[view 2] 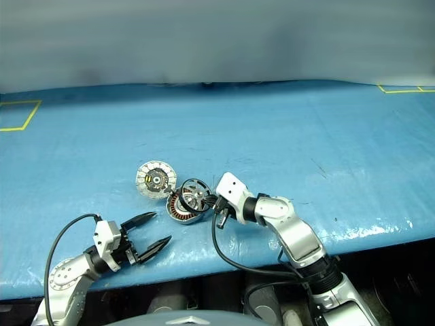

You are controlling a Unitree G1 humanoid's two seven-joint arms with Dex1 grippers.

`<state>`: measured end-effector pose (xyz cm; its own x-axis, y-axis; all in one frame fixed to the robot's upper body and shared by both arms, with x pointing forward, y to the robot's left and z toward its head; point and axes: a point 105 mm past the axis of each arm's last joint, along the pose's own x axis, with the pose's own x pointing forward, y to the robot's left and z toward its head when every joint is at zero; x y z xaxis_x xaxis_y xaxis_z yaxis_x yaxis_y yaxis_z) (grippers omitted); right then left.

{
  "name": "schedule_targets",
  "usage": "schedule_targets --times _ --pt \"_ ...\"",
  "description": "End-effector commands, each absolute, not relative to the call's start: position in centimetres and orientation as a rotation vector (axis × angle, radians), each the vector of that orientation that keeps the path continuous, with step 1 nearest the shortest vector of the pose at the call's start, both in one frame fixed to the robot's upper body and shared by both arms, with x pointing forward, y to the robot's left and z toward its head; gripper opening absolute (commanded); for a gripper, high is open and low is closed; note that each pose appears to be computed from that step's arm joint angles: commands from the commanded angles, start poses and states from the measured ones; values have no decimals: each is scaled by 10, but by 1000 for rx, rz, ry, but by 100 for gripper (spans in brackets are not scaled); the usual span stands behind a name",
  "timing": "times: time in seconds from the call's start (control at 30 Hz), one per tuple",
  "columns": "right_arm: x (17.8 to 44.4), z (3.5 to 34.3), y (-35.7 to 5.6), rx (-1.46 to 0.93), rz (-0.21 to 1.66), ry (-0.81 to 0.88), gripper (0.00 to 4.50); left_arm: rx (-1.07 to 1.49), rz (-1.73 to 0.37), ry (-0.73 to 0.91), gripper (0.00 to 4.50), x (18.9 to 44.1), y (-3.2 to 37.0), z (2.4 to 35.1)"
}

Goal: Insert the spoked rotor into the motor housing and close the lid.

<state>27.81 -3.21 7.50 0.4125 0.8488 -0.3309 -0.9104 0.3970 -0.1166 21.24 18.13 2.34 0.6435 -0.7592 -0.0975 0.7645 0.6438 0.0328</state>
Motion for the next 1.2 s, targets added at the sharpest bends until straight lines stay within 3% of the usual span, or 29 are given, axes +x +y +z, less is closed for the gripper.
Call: schedule_targets --times 0.03,1.2 --pt "279 92 -23 -312 1151 152 3 82 -863 47 450 214 181 27" --pt "277 107 -8 -412 1178 78 3 83 -830 56 450 213 184 23"
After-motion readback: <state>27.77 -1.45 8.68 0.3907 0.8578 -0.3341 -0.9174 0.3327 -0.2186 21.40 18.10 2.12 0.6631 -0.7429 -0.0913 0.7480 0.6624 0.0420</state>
